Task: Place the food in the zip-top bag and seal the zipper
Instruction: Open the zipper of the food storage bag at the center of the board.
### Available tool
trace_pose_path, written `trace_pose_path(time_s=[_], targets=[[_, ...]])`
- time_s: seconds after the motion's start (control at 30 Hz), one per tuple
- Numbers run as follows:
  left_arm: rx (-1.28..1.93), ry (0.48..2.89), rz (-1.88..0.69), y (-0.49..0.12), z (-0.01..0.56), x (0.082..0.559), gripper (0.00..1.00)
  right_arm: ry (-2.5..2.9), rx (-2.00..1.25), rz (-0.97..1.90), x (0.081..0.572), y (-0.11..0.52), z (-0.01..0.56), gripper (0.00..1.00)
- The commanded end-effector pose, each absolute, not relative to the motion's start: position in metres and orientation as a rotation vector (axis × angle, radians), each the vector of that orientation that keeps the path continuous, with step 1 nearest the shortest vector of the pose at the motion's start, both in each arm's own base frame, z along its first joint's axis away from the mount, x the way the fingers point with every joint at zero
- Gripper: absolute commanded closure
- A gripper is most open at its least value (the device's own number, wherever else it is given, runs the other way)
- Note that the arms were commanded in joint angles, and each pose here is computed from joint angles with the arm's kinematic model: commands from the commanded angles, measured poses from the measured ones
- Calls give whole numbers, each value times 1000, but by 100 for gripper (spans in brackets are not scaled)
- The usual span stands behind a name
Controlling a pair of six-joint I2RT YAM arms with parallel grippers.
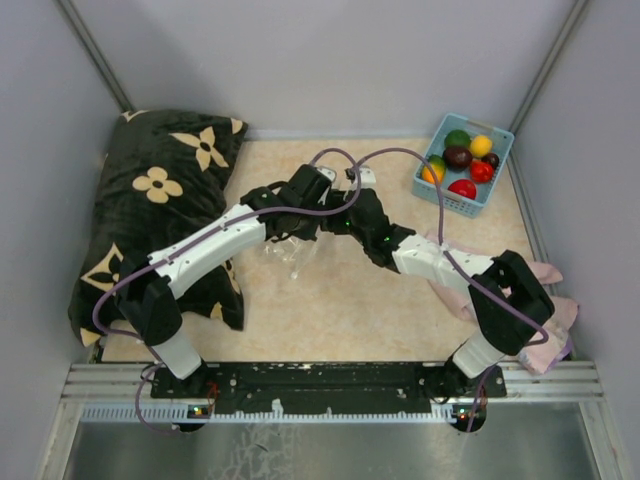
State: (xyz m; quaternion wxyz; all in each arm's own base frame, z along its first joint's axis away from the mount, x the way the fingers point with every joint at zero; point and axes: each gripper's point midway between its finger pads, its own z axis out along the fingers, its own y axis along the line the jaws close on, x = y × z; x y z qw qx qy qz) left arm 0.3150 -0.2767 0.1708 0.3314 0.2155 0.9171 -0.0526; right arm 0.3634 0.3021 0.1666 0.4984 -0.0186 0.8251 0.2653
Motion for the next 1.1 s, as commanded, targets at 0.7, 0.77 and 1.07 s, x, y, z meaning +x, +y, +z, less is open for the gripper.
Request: trace_pose_path(time_s=[0.7, 0.77, 1.07], targets=[[507, 2406, -45, -267, 161, 320, 100, 2027, 29, 621, 337, 262, 148, 58], [507, 2406, -58, -268, 163, 319, 100, 2033, 37, 608, 340, 259, 142, 59], [519, 2381, -148, -276, 173, 314, 100, 1908, -47, 863, 341, 298, 171, 55]])
